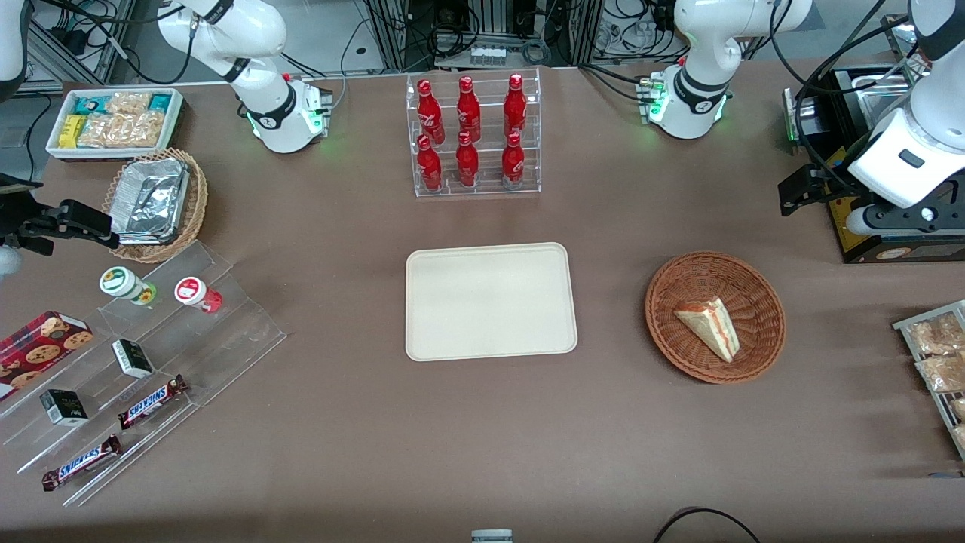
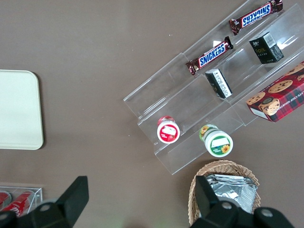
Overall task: Place sandwich from basket to tray
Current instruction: 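Move the left gripper over the wicker basket toward the wrapped sandwich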
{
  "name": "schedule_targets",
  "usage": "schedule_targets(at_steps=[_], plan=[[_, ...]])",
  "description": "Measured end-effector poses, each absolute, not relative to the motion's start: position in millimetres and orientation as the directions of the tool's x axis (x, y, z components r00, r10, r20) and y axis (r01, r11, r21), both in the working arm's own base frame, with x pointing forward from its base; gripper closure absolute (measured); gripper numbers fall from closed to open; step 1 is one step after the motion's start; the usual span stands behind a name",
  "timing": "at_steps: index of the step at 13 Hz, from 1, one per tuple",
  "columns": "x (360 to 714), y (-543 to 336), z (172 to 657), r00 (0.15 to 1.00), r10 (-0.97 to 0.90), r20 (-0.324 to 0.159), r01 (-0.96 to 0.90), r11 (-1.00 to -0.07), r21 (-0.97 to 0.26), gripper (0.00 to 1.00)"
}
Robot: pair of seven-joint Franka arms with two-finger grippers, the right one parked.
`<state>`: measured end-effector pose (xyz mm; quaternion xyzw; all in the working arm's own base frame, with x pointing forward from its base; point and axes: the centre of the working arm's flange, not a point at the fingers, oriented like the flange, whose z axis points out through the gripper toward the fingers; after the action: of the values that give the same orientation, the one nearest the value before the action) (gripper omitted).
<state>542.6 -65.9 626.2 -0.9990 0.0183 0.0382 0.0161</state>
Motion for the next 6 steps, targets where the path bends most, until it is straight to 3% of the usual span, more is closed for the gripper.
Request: schedule_targets(at_steps=[6], plan=[[545.9,-53.8,623.1,0.997,-0.014,-0.081,-0.017,-0.999,-0.036,0.00]])
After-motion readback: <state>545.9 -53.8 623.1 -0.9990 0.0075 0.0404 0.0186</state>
